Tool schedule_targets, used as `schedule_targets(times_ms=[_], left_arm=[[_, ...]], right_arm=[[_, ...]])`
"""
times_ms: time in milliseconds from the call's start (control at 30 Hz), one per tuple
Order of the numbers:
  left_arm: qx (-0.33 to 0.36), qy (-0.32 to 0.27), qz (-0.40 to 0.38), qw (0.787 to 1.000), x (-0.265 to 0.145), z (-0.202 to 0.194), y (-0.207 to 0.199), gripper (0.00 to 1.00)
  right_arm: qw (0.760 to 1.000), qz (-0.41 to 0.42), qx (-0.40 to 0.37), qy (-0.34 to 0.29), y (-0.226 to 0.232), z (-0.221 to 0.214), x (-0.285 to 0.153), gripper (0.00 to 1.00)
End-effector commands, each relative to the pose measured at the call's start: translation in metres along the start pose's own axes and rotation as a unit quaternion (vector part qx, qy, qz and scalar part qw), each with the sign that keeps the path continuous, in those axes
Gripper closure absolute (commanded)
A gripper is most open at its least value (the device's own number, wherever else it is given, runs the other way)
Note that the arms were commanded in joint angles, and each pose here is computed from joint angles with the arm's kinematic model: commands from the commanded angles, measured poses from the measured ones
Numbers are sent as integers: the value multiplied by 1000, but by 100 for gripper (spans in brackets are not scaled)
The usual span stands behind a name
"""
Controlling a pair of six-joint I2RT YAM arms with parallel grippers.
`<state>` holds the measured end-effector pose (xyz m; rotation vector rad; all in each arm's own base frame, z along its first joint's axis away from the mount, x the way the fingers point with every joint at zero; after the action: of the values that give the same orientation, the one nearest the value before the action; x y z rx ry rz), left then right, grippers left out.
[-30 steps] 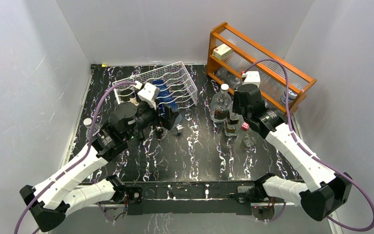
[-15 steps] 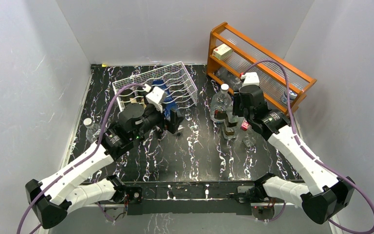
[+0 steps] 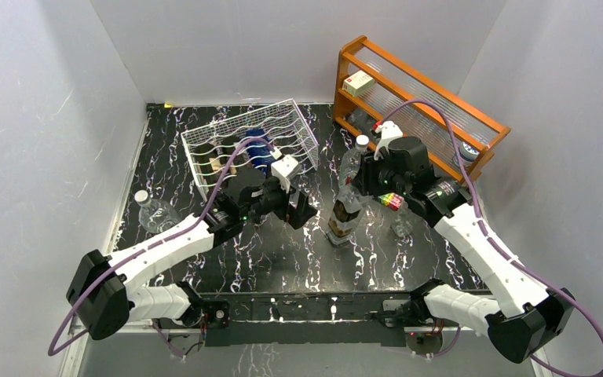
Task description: Put the wine bottle on the wine rack
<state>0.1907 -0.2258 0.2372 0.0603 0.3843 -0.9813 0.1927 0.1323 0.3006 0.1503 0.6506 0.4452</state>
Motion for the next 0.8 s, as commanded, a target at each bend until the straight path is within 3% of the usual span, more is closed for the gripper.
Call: schedule_targets(times_ms=[0,367,533,667,767], left_arm=[[29,-14,-10,999,2,-11,2,2],[61,-52,-97,992,6,-43,-7,7],[70,-43,-86,993,13,-48,-3,6],[106,-32,-85,990,17,-44,1,14],[124,-44,-91,987,16,-40,1,40]], right_arm=[[988,118,26,-94,28,36,-18,100],[963,217,121,-100,49,40,-16,100],[942,262,165,-128,59,52,-28,100],[936,287,164,-122,63,54,-33,100],[934,297,159,-115,65,53,-35,100]])
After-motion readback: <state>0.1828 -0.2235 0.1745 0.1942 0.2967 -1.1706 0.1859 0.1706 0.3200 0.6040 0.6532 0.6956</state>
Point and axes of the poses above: each gripper's point midway between its finger pads, its own x axis out along the fingers, its own y axis along the line the jaws close on, z = x × y, the point moved 10 cm from there along -x, back along the fingers, and after that the axes turned 5 degrees about x, right-handed, at the moved point
